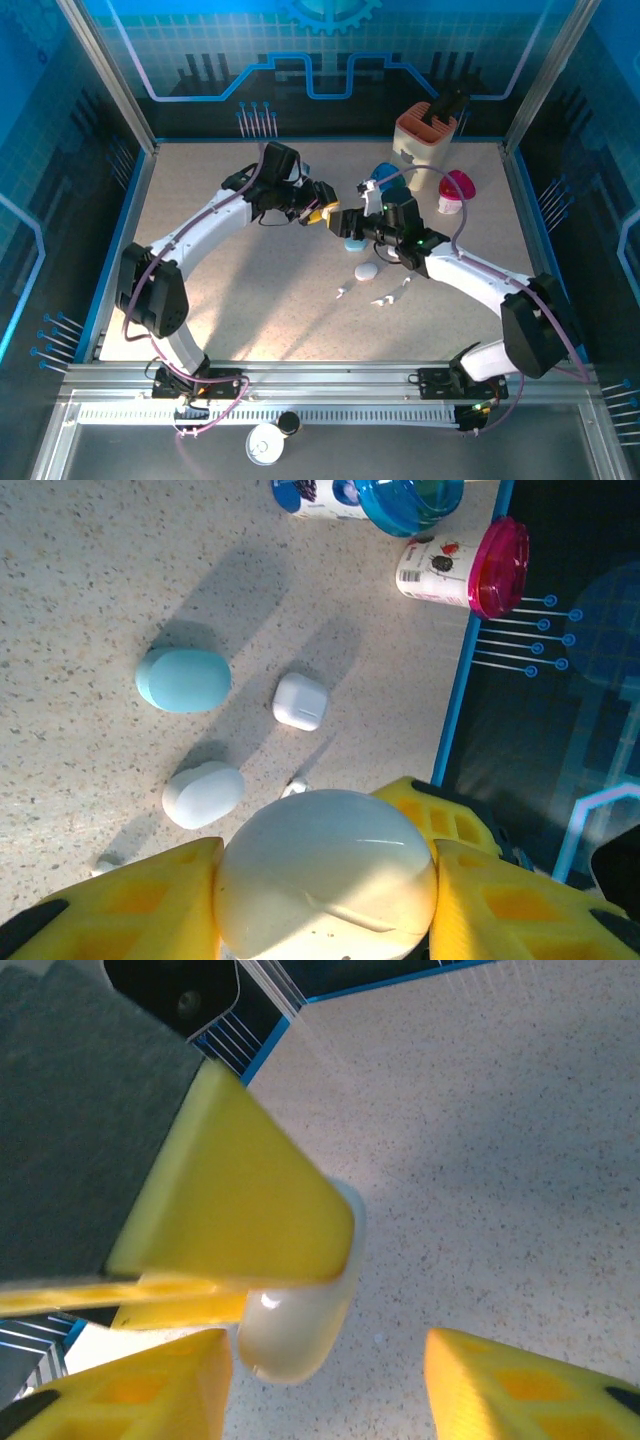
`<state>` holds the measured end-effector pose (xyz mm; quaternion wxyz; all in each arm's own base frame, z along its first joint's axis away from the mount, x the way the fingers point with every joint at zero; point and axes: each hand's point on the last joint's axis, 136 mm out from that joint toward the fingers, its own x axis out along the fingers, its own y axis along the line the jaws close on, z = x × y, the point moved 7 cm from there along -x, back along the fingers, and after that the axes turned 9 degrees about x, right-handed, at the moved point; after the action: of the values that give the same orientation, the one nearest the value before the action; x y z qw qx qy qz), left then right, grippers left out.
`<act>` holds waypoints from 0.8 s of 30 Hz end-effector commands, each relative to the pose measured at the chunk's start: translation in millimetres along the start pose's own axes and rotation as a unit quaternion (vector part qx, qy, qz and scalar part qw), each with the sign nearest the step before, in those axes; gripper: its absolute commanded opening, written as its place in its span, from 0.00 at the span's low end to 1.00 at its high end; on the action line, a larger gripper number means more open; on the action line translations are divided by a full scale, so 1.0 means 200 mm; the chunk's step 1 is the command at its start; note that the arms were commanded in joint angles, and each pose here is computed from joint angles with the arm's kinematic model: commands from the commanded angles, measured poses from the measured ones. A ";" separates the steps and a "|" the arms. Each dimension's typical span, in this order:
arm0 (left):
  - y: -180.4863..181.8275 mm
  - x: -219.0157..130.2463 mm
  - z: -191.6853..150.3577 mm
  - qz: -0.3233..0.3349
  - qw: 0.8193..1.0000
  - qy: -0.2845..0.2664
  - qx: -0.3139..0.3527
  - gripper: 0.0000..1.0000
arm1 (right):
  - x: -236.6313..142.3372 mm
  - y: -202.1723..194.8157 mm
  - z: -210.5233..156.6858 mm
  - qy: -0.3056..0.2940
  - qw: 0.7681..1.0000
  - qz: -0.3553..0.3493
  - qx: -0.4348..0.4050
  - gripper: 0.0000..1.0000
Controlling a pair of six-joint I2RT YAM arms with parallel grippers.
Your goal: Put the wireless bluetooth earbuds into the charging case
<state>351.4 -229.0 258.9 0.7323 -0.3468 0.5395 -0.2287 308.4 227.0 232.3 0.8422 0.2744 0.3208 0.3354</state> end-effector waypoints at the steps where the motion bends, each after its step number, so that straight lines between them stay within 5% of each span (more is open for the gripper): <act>1: -0.05 -0.06 -0.06 -0.023 1.000 0.013 0.001 0.46 | 0.01 0.08 0.10 -0.035 0.999 0.038 -0.016 0.47; 13: -0.08 -0.08 -0.06 -0.047 0.999 0.002 0.022 0.49 | -0.02 0.12 0.11 -0.035 0.997 0.064 -0.021 0.10; 17: -0.16 -0.14 -0.03 -0.093 0.992 -0.041 0.069 0.67 | -0.06 0.14 0.13 -0.044 0.996 0.074 -0.034 0.08; 20: -0.25 -0.24 -0.01 -0.137 0.976 -0.100 0.139 0.84 | -0.11 0.15 0.15 -0.051 0.995 0.079 -0.037 0.07; 24: -0.34 -0.42 -0.04 -0.212 0.922 -0.195 0.257 0.95 | -0.20 0.19 0.20 -0.067 0.992 0.097 -0.043 0.07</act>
<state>331.6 -222.3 311.0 0.7896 -0.3322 0.3766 -0.3527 305.6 220.0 271.6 0.8344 0.2930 0.2669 0.3830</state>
